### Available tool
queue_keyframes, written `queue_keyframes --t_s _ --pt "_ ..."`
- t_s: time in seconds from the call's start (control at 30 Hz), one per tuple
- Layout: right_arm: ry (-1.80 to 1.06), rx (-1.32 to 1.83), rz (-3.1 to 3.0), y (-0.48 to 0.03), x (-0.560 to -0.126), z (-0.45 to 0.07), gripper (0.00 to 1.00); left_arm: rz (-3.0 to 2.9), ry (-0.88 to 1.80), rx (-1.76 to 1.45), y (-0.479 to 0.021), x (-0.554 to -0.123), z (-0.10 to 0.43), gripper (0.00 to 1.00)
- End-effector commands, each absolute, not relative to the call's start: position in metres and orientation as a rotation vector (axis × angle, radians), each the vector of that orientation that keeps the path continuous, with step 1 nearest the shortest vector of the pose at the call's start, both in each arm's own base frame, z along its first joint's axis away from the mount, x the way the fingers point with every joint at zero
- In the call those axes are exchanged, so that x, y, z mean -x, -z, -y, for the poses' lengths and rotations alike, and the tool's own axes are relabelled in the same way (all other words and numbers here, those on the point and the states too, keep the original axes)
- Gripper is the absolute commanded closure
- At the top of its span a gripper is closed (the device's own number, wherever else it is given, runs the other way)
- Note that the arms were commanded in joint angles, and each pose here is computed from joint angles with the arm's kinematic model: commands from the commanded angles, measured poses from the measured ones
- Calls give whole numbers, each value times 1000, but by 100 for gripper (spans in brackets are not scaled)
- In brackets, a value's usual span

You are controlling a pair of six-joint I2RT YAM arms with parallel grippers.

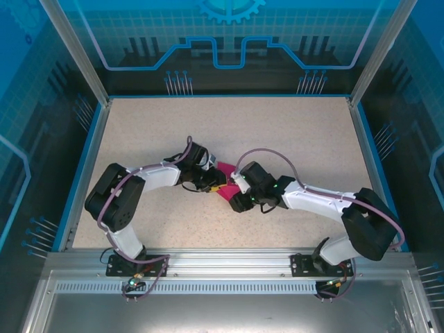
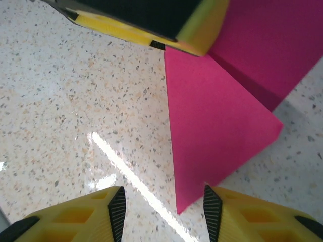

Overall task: Fold a paper plane with a square sheet of paper (fold left side to right side)
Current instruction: Fourth fold the wing at the center of the table.

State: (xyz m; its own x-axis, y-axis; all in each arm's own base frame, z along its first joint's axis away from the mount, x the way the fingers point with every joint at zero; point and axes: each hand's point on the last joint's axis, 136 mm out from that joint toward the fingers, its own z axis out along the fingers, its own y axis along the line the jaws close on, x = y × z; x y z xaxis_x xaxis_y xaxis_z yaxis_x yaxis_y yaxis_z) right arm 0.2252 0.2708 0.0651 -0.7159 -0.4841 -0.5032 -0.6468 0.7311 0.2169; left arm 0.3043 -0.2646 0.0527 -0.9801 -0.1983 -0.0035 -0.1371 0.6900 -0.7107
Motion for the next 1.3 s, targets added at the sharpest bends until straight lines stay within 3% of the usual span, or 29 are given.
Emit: queue_keyframes --t_s 0.0,0.93,1.27 --pt "-463 868 -2461 -61 -236 -279 52 -2791 1183 261 -71 -309 269 69" --pt "-273 885 -2484 -28 -238 -275 52 -2782 1154 260 -73 -327 276 70" --pt "-280 884 -2502 -24 -235 -275 64 -2779 1127 259 -76 -327 272 70"
